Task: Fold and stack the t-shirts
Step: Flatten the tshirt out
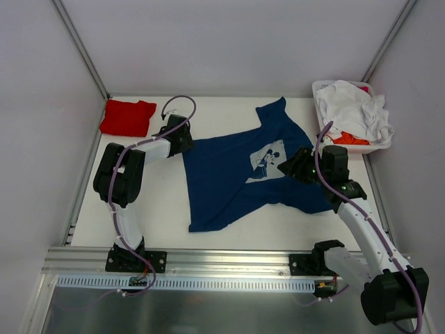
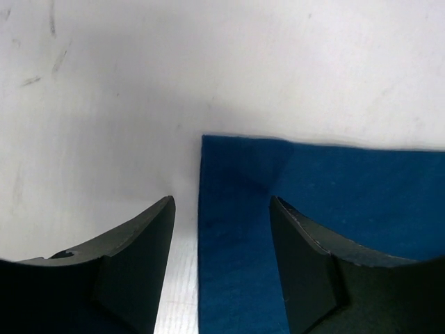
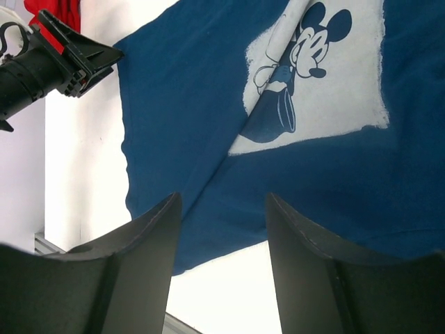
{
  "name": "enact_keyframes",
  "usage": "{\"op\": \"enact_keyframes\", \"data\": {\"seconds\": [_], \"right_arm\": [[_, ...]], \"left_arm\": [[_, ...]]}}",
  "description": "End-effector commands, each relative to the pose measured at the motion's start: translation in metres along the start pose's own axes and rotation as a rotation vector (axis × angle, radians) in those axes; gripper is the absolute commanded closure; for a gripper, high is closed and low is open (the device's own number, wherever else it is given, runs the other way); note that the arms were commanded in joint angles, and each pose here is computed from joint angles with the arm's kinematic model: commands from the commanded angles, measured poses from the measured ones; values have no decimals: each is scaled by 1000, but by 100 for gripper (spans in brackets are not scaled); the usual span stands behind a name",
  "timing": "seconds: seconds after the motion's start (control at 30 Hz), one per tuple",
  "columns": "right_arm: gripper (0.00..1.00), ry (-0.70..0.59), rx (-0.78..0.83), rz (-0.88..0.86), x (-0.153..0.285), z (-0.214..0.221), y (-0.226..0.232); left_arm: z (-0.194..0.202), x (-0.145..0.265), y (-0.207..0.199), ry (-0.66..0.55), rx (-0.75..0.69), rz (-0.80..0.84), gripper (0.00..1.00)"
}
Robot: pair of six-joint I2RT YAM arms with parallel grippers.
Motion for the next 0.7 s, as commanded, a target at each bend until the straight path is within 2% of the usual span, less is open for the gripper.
{"op": "enact_keyframes", "data": {"seconds": [0.0,0.17,0.2,0.3,0.6,0.67], "right_arm": [[45,-57,8,-49,8,-11,11],[45,-66,7,-65,11,-11,15],[45,-67,6,-64,12,-12,15],[45,-74,8,-67,13,-12,16],[45,-80,12,-77,16,-15,19],[45,-80,12,-80,16,-16,20]], "left_arm": [[-17,-3,-11,7,9,81,43],[-20,-9,-13,29,21,108,55],[-22,-10,-13,28,24,109,67],[-24,-11,-13,41,27,117,79],[-35,-8,-2,41,36,100,85],[-36,-5,1,55,35,83,75]]}}
Point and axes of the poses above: each gripper's point midway between its finger pads, its own x axis back along the fingers, its own y axis along the line the jaws close on, z = x × y, the point moved 9 cm from there along x, back along the fingers, and after that the axes turned 9 degrees about x, right-handed, at the moved point
